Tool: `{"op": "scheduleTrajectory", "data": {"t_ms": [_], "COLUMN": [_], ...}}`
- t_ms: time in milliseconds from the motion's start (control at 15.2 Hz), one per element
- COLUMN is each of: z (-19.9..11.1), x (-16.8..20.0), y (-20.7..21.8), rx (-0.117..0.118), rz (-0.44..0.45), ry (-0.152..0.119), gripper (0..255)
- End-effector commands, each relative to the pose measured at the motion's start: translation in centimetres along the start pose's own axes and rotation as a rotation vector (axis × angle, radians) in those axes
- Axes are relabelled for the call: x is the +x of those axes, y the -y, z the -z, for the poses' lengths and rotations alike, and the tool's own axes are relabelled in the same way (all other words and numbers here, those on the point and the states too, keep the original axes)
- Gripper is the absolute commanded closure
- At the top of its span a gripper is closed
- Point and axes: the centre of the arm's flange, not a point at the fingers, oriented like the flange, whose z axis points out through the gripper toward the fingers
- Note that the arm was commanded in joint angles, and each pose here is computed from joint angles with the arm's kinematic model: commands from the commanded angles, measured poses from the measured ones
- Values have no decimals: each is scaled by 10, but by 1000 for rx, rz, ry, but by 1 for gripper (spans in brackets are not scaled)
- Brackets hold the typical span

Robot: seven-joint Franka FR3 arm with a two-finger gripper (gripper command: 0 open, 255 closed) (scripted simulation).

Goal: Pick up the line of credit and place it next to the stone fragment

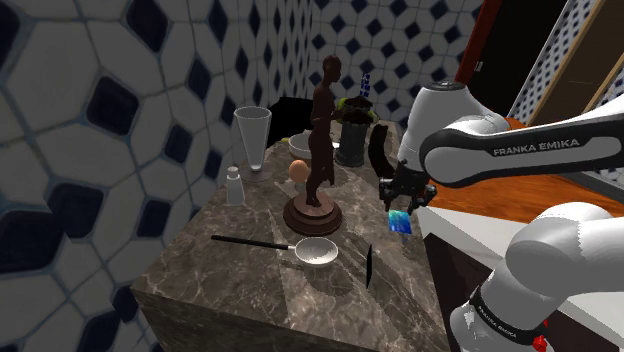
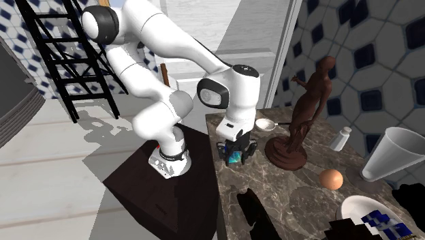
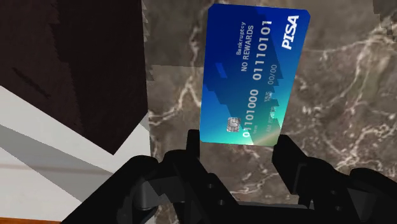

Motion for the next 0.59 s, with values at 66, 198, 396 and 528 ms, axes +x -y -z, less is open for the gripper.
{"op": "scheduleTrajectory", "data": {"t_ms": [66, 198, 396, 528], "z": [16, 26, 42, 52], "x": [3, 4, 7, 8], "y": [0, -1, -1, -1], "rx": [-1, -1, -1, -1], "rz": [0, 0, 0, 0], "ry": [0, 0, 0, 0], "gripper": [255, 255, 255, 255]}}
